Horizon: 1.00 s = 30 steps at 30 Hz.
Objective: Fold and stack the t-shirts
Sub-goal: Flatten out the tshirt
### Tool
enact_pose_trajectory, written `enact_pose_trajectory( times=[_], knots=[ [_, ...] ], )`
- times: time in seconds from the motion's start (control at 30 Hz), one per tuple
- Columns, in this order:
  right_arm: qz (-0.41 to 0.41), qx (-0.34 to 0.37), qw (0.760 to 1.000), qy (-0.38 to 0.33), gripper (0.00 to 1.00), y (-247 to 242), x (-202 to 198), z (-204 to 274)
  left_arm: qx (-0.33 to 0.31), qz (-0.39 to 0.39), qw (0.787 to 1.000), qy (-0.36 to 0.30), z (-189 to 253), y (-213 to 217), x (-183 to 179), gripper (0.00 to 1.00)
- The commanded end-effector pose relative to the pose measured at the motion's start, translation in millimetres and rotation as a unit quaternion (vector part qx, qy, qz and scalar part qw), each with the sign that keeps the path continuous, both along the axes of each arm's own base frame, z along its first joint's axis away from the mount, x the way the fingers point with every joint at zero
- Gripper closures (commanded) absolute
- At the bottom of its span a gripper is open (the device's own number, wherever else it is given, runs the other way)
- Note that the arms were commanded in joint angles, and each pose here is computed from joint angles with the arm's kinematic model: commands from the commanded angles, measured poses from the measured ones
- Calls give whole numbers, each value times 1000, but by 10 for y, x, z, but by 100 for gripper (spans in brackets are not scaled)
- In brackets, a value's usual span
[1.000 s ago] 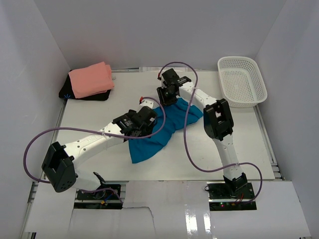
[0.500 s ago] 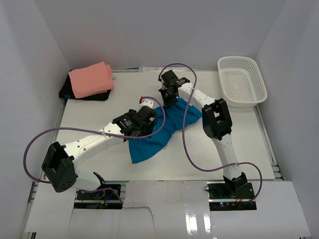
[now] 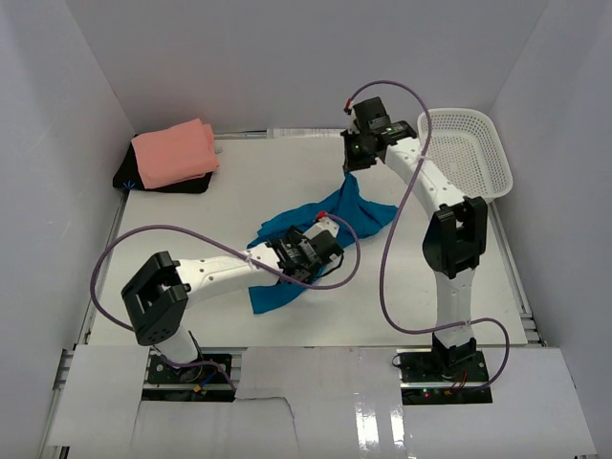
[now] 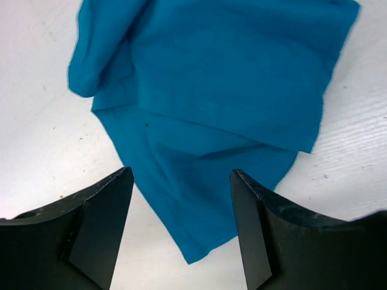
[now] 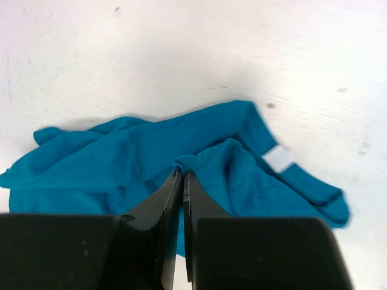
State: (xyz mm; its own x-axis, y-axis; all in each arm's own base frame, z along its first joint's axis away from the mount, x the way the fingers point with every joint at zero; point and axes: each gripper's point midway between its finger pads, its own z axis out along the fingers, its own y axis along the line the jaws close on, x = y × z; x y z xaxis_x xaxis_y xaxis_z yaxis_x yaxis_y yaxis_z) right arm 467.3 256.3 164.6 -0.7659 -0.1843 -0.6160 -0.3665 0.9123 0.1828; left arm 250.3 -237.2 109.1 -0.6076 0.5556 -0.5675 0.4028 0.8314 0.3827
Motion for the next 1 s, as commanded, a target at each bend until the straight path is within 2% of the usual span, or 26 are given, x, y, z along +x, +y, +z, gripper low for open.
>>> enact_pose_trajectory(
  times=[0.0, 0.27, 0.63, 0.97],
  knots=[
    [-44, 14, 999, -8, 92, -377, 22, 258, 18, -15, 999, -36, 112, -166, 41, 25],
    [-99, 31, 994, -20, 92, -768, 92, 452, 25, -82, 996, -35, 15, -521, -101, 24],
    [-108, 42, 993, -4, 92, -896, 199, 358, 36, -141, 989, -21, -80, -736, -271, 24],
    [-108, 33, 994, -2, 92, -967, 171, 312, 47, -157, 986, 4, -301, -814, -345, 24]
  ],
)
